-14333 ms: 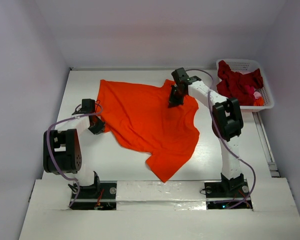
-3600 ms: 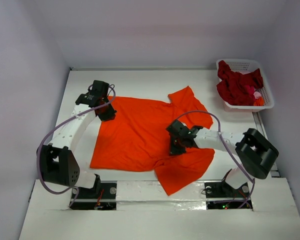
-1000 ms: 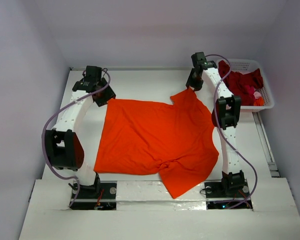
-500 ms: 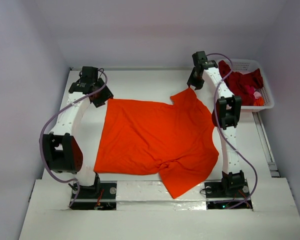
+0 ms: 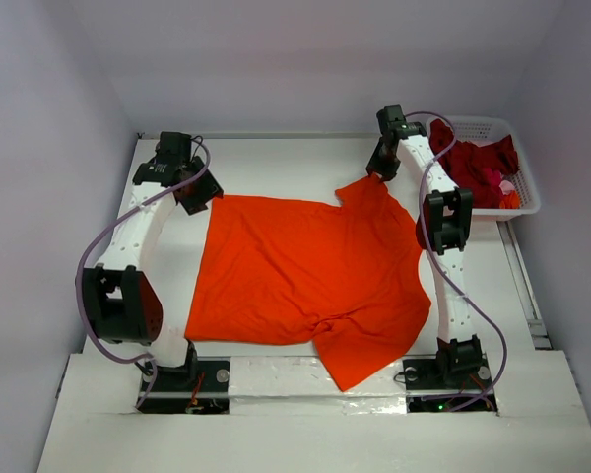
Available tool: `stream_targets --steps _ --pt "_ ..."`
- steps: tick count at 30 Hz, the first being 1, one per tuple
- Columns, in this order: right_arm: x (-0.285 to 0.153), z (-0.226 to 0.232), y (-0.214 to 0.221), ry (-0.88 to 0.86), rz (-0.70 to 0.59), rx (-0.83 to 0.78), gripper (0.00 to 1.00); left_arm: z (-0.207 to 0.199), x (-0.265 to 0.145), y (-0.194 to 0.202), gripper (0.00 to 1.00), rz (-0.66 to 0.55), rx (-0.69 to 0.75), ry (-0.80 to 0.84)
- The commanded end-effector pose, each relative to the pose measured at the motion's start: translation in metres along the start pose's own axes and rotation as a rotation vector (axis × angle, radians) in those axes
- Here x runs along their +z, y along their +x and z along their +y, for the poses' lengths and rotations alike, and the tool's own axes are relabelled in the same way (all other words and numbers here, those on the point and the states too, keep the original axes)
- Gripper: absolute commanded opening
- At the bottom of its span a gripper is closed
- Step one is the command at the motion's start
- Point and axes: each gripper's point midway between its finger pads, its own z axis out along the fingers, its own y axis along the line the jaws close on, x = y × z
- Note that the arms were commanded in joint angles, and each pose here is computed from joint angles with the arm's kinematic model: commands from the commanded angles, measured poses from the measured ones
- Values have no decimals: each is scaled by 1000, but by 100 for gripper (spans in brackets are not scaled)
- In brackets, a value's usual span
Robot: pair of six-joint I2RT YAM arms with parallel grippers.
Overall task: Fold and stack the t-shirts
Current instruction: Flatten the tshirt out
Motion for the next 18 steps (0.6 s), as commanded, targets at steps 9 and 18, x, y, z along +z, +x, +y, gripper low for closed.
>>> stream_targets --steps 9,18 --pt "-16 -2 -18 16 -64 78 38 -12 -38 -16 45 -62 0 78" --pt "-7 -6 -2 34 -4 98 40 -16 -40 -15 45 -58 0 103"
